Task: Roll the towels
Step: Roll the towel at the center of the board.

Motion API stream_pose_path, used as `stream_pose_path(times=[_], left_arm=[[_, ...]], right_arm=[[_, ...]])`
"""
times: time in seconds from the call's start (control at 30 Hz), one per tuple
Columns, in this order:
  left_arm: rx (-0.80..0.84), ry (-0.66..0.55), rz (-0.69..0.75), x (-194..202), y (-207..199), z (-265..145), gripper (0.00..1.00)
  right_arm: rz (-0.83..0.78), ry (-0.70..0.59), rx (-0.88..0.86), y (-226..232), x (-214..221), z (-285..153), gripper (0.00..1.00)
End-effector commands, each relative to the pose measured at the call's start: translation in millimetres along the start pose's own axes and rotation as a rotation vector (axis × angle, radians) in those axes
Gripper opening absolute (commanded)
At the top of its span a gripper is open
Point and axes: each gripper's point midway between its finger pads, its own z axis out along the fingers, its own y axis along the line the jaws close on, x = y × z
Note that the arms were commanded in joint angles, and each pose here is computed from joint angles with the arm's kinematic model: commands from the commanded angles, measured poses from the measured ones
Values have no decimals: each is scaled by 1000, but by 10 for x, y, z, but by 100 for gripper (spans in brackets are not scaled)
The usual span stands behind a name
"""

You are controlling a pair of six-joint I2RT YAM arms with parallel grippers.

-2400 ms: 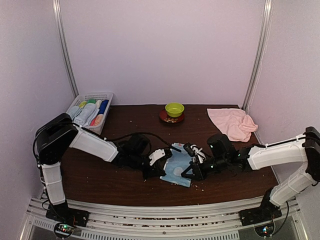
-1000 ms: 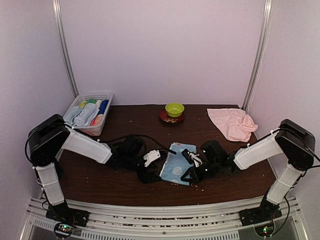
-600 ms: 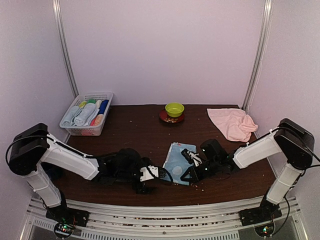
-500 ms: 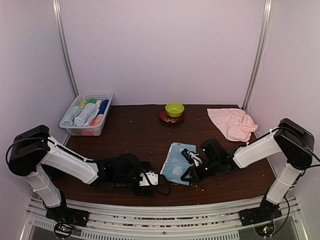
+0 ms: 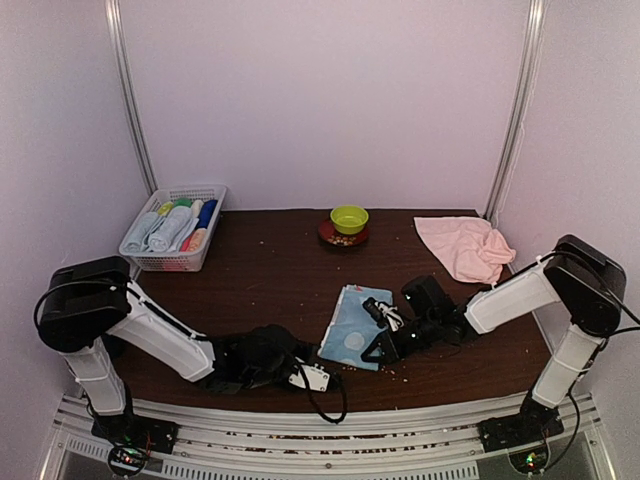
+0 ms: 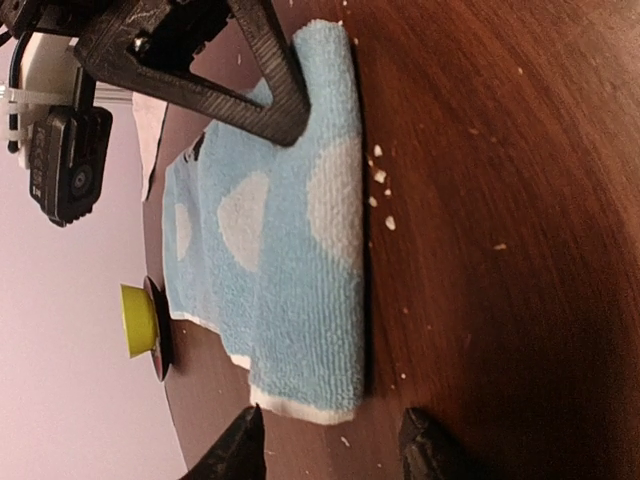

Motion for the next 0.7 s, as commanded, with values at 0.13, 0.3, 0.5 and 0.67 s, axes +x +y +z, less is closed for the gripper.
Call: stream_pose_path(times=[0.13, 0.3, 0.5, 0.67], left_arm=[[-23, 43, 80, -29, 28, 184, 48], [10, 81, 108, 43, -109, 297, 46], [23, 86, 119, 71, -205, 364, 33], [45, 87, 117, 93, -279, 368, 14]], right_arm=[[54, 73, 46, -162, 220, 17, 2], [54, 74, 39, -155, 222, 11, 2], [53, 76, 33, -158, 221, 5, 2], [53, 73, 33, -171, 208, -11, 2]])
